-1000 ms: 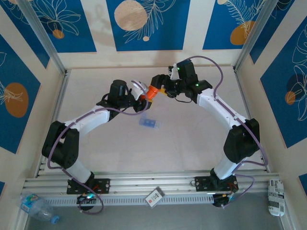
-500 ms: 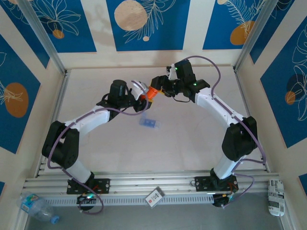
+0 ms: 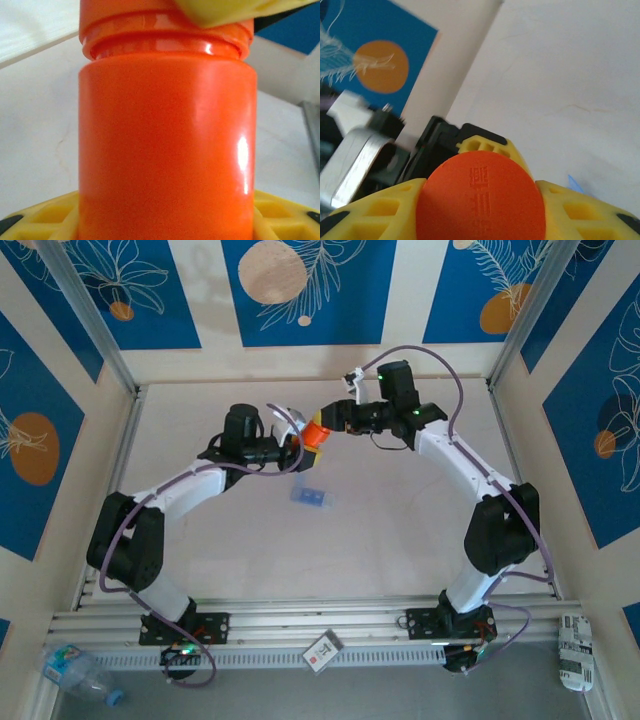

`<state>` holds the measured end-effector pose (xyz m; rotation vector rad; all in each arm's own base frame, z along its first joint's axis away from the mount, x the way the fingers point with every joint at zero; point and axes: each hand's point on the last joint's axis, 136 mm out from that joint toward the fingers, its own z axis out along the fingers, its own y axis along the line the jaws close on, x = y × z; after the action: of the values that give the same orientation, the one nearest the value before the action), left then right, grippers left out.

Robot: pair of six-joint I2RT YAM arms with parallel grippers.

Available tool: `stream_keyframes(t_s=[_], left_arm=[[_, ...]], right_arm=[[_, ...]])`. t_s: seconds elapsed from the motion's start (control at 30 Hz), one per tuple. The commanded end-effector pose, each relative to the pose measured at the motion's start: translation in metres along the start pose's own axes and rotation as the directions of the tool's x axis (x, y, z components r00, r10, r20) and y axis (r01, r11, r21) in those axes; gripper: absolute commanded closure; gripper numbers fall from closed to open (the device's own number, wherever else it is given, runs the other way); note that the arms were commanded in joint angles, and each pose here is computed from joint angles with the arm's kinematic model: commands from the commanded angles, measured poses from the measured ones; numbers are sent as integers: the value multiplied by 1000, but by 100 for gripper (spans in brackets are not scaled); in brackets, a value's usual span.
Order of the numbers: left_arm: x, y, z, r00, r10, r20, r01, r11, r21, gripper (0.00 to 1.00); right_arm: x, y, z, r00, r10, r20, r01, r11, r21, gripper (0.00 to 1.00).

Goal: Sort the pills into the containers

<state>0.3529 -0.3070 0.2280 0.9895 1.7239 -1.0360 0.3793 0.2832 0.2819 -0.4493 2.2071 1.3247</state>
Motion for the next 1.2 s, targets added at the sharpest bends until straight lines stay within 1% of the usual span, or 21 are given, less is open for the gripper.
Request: stream_keyframes(t_s=[0.0,0.07,0.23,0.4,0.43,0.5,0.53,0.57,0.63,0.73,0.77,0.83,0.9,0.97,1.07,1.17], left_arm=[[-26,-34,-8,997,-26,73,10,978,208,100],[-23,-35,-8,997,-40,63,25,974,225,100],[-21,-33,-6,997,-63,50,49,969,241,100],[-23,-27,-4,997,-57,57,44,976,211,100],[-22,-25,-3,997,-57,57,44,979,199,100],[-23,-21,-3,997,-47,61,37,985,169,100],[-23,-18,-3,997,-39,62,30,988,150,100],[-23,-15,-4,998,-29,60,22,992,121,100],[-22,-7,-5,998,8,58,-11,998,59,100],[-20,7,-9,997,62,42,-60,997,-49,100],[-18,11,-11,996,79,33,-76,994,-83,100],[-16,19,-13,993,113,21,-109,984,-142,100],[-13,27,-16,989,146,3,-143,970,-198,100],[-10,32,-17,986,167,-13,-165,959,-229,100],[-6,35,-18,983,179,-34,-182,952,-247,100],[-2,34,-16,980,189,-55,-197,950,-242,100]], right_arm=[[2,18,-20,974,-229,5,228,967,-116,61],[2,18,-25,975,-222,2,221,966,-136,61],[2,20,-30,971,-238,6,237,963,-129,61],[8,23,-25,972,-233,-8,231,966,-114,60],[9,24,-23,973,-231,-12,228,967,-115,55],[11,26,-19,977,-212,-26,209,973,-99,31],[9,26,-19,980,-197,-22,195,977,-92,27],[7,25,-21,986,-169,-12,167,983,-76,24],[0,26,-26,992,-122,17,123,990,-64,22],[-10,23,-35,997,-14,73,15,1000,-18,19],[-13,19,-38,995,40,97,-40,999,3,18],[-16,11,-40,982,134,132,-140,990,34,17],[-13,-8,-40,950,262,171,-283,953,108,15],[-8,-20,-38,916,352,193,-379,916,131,15],[-6,-27,-33,896,390,214,-424,894,144,14],[-5,-27,-27,893,394,215,-430,889,158,14]])
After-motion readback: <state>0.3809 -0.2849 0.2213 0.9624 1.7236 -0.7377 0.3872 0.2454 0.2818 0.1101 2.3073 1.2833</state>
